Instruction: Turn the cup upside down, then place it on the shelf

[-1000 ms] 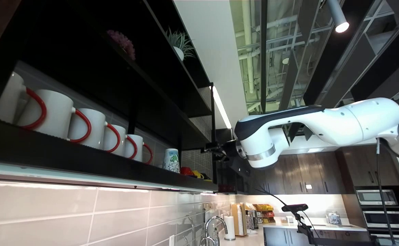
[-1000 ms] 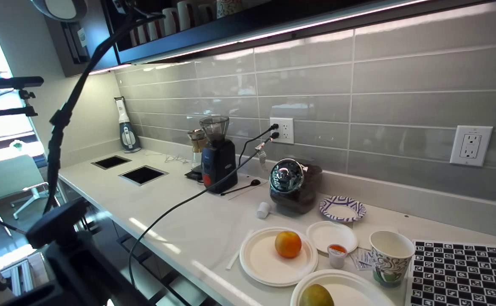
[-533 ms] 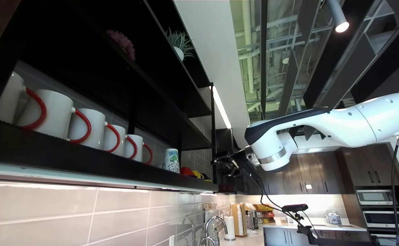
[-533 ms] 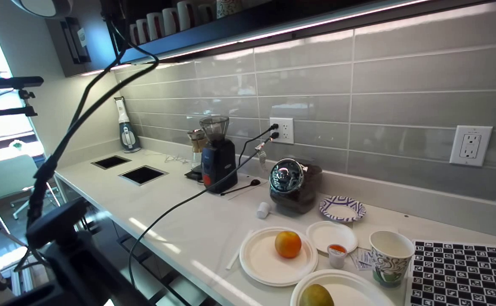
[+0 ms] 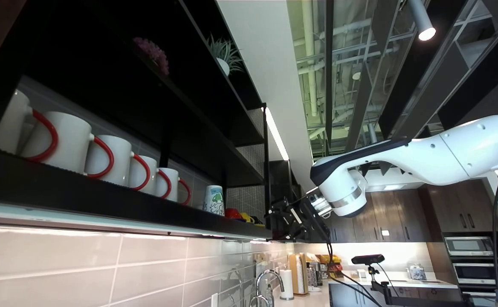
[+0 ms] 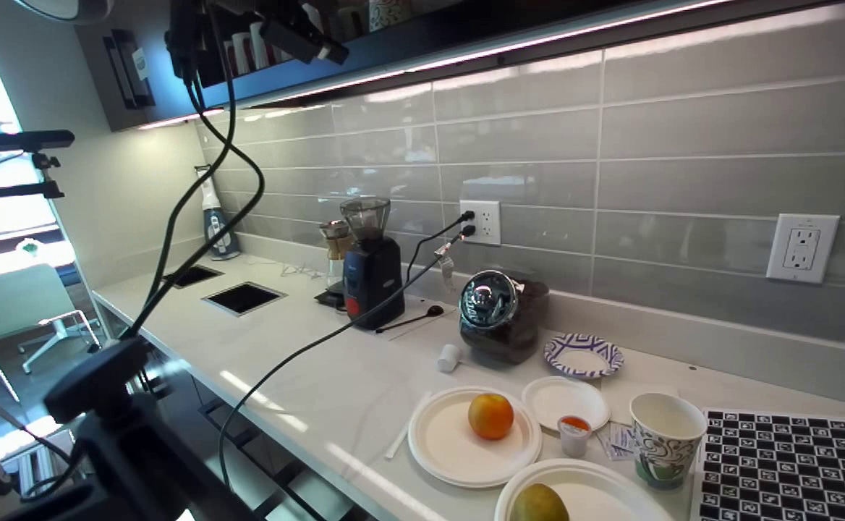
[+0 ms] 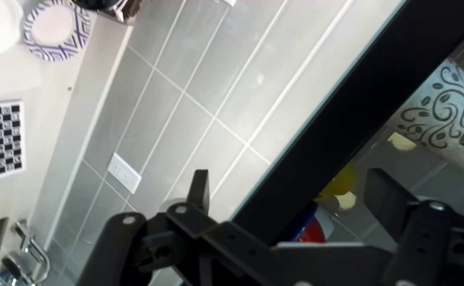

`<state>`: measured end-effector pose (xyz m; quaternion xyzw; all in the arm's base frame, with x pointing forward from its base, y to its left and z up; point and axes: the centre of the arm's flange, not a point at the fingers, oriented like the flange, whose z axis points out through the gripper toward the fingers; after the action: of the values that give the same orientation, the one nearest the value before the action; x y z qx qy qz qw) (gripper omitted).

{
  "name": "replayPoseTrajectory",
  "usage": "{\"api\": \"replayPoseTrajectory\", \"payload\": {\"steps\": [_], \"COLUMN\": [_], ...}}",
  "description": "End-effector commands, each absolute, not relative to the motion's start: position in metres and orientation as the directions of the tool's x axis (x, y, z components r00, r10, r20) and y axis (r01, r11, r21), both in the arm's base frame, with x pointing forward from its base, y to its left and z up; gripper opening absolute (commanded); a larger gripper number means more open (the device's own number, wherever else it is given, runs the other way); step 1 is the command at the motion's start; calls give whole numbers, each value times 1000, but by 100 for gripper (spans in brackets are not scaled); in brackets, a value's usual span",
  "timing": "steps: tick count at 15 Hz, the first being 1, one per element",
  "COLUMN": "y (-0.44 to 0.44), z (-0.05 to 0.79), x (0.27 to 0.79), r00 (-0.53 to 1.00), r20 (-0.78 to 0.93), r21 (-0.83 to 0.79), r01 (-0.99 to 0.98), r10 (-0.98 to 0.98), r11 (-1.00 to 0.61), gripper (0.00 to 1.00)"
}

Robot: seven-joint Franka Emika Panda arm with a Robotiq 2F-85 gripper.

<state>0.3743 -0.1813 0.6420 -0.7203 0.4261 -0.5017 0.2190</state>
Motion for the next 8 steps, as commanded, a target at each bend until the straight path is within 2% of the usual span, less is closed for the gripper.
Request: {"api": "replayPoseTrajectory", "payload": {"steps": [1,8], "y": [-177,-179], "z": [635,595], "x": [358,358], "r00": [176,208], "r20": [380,220], "r21": [-784,-729], "r01": [-460,-614], "r10": [-908,-953], "r11": [-417,-303], "gripper": [100,100]}}
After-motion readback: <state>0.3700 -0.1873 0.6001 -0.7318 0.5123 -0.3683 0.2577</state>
